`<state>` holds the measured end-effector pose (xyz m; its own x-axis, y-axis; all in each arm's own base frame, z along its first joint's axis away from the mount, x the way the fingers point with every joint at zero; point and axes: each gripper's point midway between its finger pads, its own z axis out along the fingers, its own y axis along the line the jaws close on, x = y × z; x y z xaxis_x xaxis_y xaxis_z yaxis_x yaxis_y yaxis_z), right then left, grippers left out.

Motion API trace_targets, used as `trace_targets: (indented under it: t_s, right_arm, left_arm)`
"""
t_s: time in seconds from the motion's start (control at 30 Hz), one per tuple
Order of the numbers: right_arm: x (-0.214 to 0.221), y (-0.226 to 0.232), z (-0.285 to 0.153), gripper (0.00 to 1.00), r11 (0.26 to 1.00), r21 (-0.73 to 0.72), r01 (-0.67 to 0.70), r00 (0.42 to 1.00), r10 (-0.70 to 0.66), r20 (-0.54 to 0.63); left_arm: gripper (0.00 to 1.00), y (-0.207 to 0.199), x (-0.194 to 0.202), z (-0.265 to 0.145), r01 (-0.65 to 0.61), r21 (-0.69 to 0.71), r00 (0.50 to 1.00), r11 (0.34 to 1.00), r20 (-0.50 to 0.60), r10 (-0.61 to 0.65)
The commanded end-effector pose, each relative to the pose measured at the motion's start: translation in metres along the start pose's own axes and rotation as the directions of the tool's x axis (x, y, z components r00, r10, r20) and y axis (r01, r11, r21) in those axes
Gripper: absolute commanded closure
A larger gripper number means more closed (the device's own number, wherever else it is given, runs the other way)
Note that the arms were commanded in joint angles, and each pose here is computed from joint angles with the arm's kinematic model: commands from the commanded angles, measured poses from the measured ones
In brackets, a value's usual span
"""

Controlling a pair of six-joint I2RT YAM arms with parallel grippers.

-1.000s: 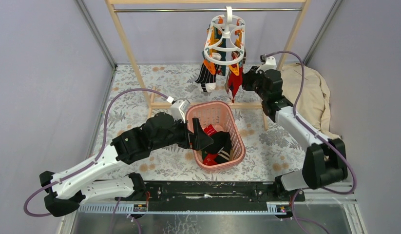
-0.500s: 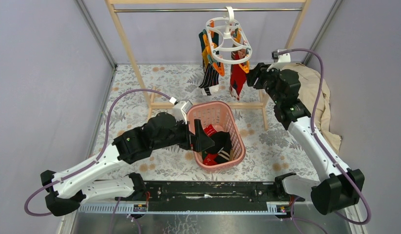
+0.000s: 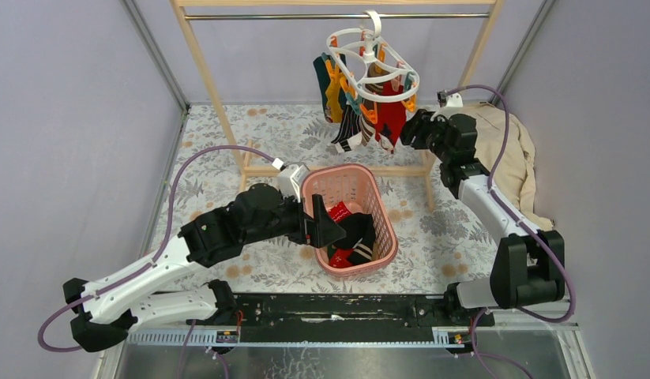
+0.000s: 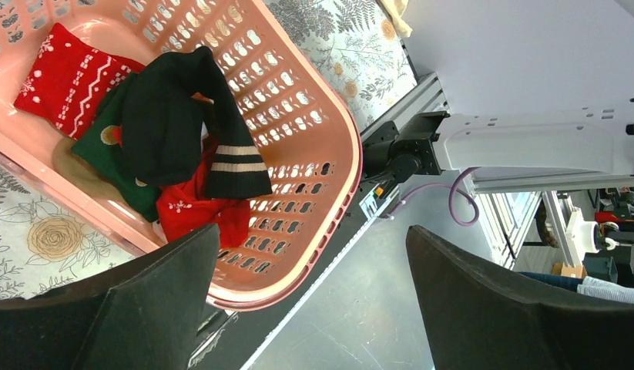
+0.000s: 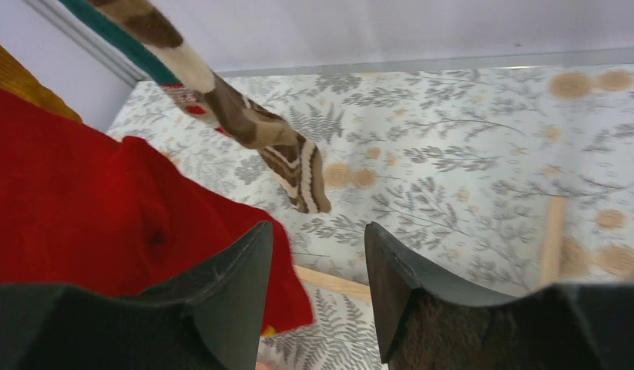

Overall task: Remove the socks clipped to the hanger
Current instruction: Remove the sock from the hanger.

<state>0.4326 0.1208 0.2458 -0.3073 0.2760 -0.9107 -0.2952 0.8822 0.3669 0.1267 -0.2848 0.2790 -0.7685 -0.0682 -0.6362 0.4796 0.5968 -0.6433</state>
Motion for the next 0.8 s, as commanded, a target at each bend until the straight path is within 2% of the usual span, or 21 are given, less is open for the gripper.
trace_targets:
  t_s: [0.0, 0.2, 0.4, 0.6, 0.77]
  right_arm:
    - [-0.018, 0.028, 0.005, 0.46, 0.987, -0.162, -0.018, 0.996, 0.032, 0.085]
    - [-0.015, 0.037, -0.038, 0.46, 0.984, -0.174, -0.041, 0.987, 0.066, 0.143]
    - [-0.002, 0.052, -0.065, 0.45, 0.97, -0.242, -0.027, 0.99, 0.06, 0.13]
    - [-0.007, 0.074, -0.061, 0.44, 0.927, -0.374, -0.031, 0.99, 0.081, 0.119]
    - [-0.011, 0.076, -0.041, 0.44, 0.912, -0.405, -0.062, 0.989, 0.112, 0.101]
  left_arm:
    - [0.01, -0.006, 0.0, 0.0, -0.035, 0.024, 0.999, 0.999, -0.006, 0.035]
    - [0.01, -0.004, 0.0, 0.002, -0.045, 0.016, 0.999, 0.999, -0.008, 0.045]
    - [0.01, -0.006, 0.001, 0.008, -0.052, 0.021, 0.998, 0.998, -0.022, 0.052]
    - [0.01, -0.009, 0.001, 0.007, -0.04, 0.041, 0.999, 0.998, -0.019, 0.041]
    - [0.01, -0.008, 0.001, 0.005, -0.036, 0.043, 0.999, 0.998, -0.014, 0.036]
